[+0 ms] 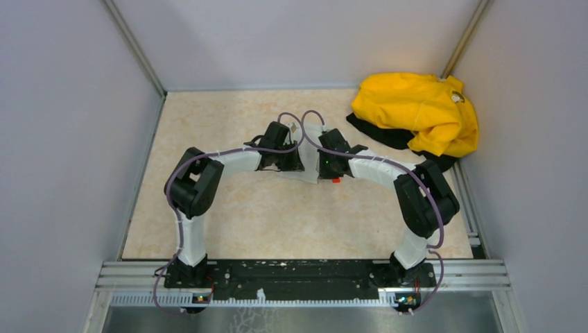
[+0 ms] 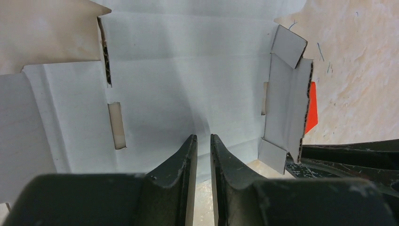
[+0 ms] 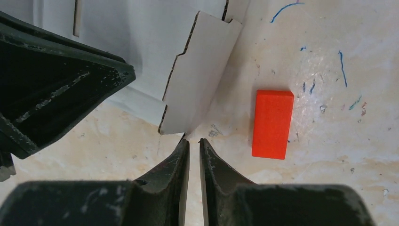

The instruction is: Fold the paper box

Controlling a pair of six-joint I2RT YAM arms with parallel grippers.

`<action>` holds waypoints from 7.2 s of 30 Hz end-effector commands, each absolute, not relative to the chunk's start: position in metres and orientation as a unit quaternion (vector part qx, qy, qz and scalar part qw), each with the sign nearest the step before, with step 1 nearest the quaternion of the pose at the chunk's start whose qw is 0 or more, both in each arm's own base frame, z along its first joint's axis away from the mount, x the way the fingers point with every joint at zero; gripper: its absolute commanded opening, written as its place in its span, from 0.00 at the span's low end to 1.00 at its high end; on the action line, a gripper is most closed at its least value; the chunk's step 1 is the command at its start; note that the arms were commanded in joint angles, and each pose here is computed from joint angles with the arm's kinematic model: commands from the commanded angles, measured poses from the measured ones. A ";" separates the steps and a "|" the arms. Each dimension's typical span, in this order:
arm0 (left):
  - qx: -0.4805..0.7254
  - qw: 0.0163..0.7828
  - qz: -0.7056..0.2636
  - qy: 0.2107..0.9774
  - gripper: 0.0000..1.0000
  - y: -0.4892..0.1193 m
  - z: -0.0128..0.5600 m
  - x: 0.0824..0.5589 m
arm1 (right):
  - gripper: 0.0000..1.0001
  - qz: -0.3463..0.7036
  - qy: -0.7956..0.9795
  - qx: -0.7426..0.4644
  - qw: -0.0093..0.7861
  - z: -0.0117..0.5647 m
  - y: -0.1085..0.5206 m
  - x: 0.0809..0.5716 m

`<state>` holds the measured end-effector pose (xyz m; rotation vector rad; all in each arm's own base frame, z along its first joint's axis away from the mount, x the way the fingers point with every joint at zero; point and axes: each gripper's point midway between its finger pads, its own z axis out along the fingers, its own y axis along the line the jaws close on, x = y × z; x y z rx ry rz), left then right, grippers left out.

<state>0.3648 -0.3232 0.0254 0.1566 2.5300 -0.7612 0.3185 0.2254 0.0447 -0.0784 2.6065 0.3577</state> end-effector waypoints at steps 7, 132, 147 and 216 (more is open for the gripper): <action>0.065 0.156 -0.224 0.960 0.23 -0.308 -0.036 0.323 | 0.15 0.173 0.944 -0.037 0.277 0.059 0.261 0.341; -0.024 0.148 -0.283 0.947 0.25 -0.264 -0.045 0.321 | 0.00 0.052 0.947 -0.134 0.286 0.055 0.285 0.329; -0.023 0.147 -0.282 0.948 0.25 -0.263 -0.045 0.320 | 0.00 0.053 0.942 -0.143 0.300 0.051 0.292 0.343; -0.061 0.212 -0.241 0.945 0.09 -0.187 0.013 0.313 | 0.00 0.037 0.973 -0.143 0.177 -0.044 0.256 0.321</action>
